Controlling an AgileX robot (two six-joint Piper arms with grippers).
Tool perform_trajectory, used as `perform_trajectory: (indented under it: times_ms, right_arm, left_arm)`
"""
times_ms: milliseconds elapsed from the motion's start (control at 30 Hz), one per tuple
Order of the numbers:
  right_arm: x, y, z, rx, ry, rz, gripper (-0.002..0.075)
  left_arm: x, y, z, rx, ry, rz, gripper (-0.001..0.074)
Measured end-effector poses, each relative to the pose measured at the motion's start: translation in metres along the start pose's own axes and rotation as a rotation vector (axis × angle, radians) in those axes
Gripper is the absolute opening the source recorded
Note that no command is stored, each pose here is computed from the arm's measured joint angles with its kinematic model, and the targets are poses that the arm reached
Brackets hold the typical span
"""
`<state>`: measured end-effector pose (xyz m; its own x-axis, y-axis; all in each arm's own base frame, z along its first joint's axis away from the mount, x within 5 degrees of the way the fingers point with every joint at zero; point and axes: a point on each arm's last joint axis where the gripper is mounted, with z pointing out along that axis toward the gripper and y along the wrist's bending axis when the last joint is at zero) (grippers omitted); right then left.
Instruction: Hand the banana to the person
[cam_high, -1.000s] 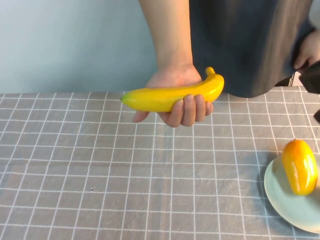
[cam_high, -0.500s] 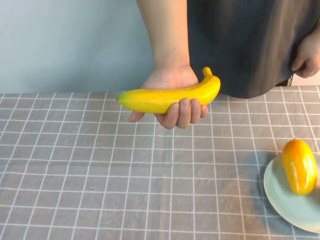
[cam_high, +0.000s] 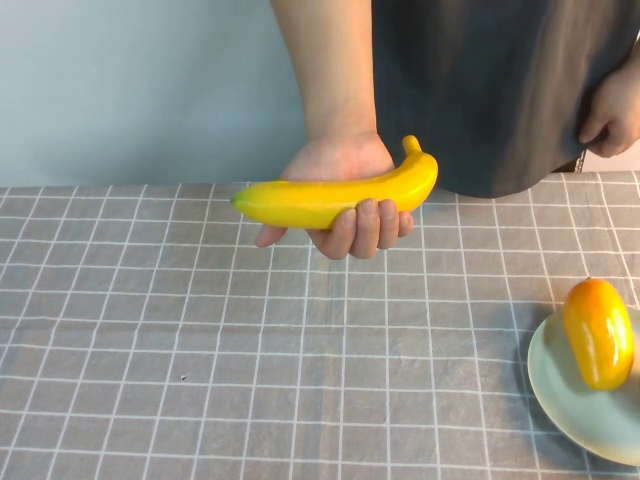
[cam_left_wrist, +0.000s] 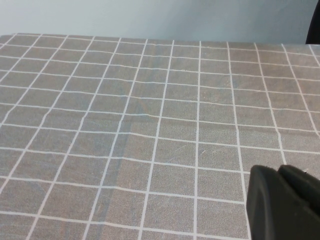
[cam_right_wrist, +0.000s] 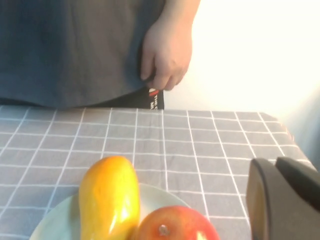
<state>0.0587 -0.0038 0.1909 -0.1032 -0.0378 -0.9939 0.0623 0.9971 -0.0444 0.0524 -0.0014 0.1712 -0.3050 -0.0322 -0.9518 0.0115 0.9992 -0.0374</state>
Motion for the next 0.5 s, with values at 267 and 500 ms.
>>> perform_trajectory:
  times_ms: [267, 500]
  right_arm:
    - [0.015, 0.001, -0.003, -0.007, 0.155, -0.018, -0.0009]
    - [0.021, 0.0, -0.004, -0.007, 0.214, -0.032, -0.0009]
  left_arm:
    - [0.0, 0.0, 0.0, 0.0, 0.0, 0.0, 0.0]
    - [0.0, 0.0, 0.0, 0.0, 0.0, 0.0, 0.0]
